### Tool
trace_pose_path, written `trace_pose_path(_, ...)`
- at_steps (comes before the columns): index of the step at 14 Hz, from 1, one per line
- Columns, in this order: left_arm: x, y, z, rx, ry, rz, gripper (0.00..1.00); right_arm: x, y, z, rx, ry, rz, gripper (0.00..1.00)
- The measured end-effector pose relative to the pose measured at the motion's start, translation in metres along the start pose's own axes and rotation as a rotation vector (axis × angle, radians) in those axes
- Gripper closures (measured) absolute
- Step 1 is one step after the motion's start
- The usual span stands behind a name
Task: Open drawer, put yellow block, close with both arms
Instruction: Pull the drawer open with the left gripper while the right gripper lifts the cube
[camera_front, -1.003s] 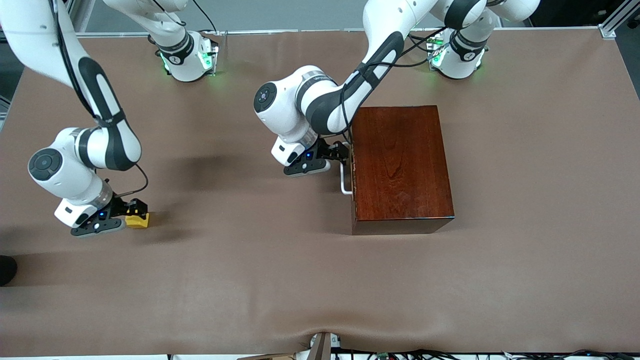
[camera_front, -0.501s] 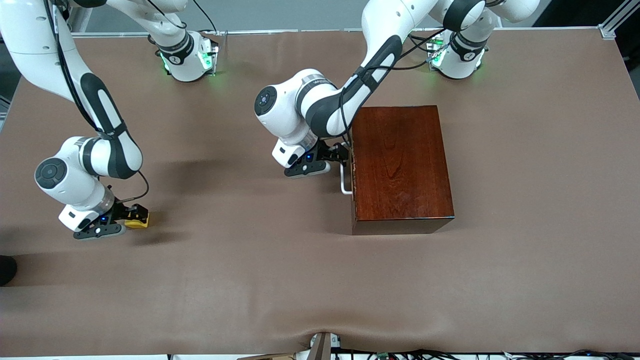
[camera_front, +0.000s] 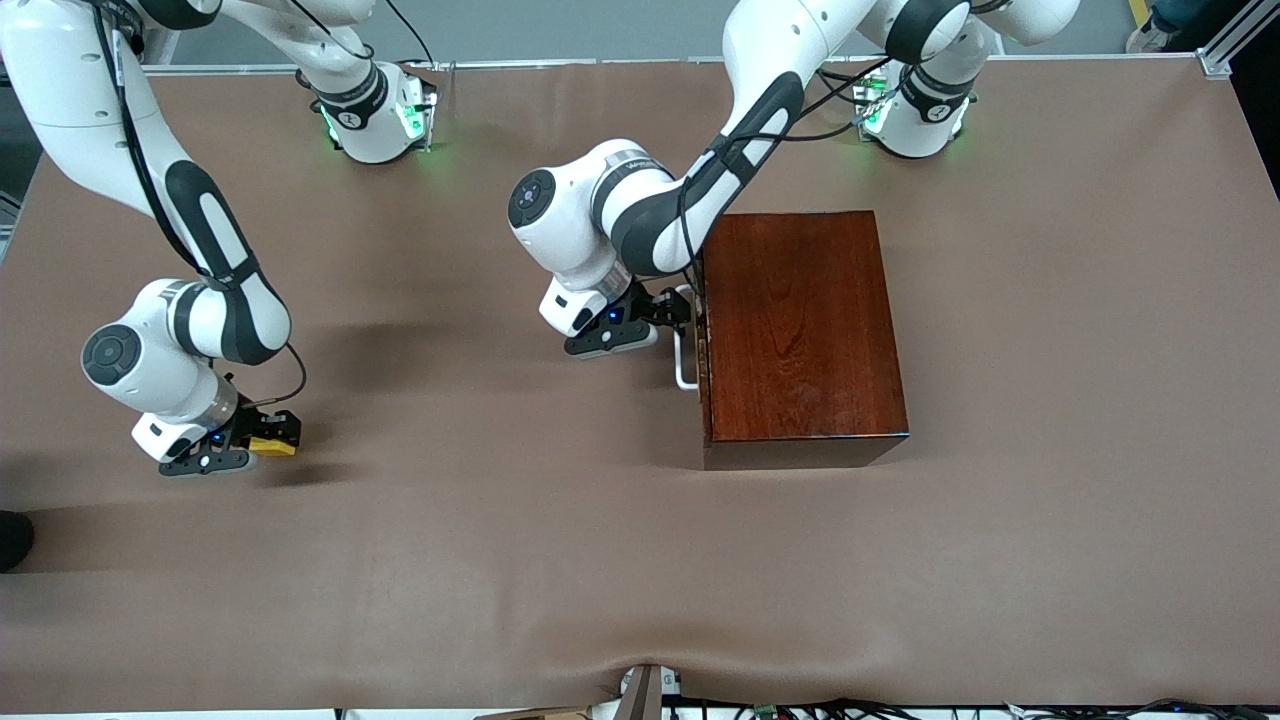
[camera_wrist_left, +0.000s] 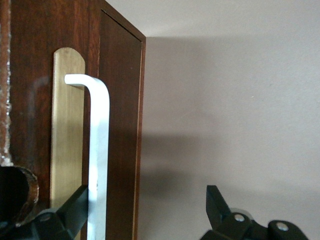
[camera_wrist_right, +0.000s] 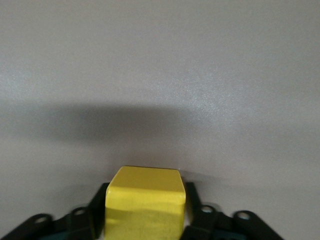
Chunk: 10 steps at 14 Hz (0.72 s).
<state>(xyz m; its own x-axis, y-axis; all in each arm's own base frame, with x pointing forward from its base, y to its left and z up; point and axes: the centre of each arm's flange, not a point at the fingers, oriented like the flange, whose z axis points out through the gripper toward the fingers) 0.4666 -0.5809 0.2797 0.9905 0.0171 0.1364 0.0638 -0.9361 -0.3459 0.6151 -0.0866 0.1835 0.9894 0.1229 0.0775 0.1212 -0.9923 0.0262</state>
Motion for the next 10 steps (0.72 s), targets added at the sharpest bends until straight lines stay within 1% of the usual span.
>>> trace_pose_path(1, -0.001, 0.003, -0.002, -0.014, 0.008, -0.002, 0.00, 0.000, 0.000, 0.000, 0.001, -0.002, 0.000, 0.44)
trace_pose_path(3, -0.005, 0.009, -0.008, -0.045, 0.026, -0.007, 0.00, 0.002, -0.001, -0.001, 0.003, -0.002, -0.002, 0.44)
trace_pose_path(6, -0.008, 0.017, -0.015, -0.093, 0.049, -0.040, 0.00, 0.013, -0.009, -0.010, 0.005, 0.019, -0.016, 0.44)
trace_pose_path(7, -0.009, 0.019, -0.016, -0.104, 0.054, -0.044, 0.00, 0.018, -0.012, -0.017, 0.007, 0.017, -0.023, 0.44)
trace_pose_path(10, -0.011, 0.026, -0.023, -0.156, 0.063, -0.049, 0.00, 0.037, -0.022, -0.050, 0.029, -0.041, -0.045, 0.44)
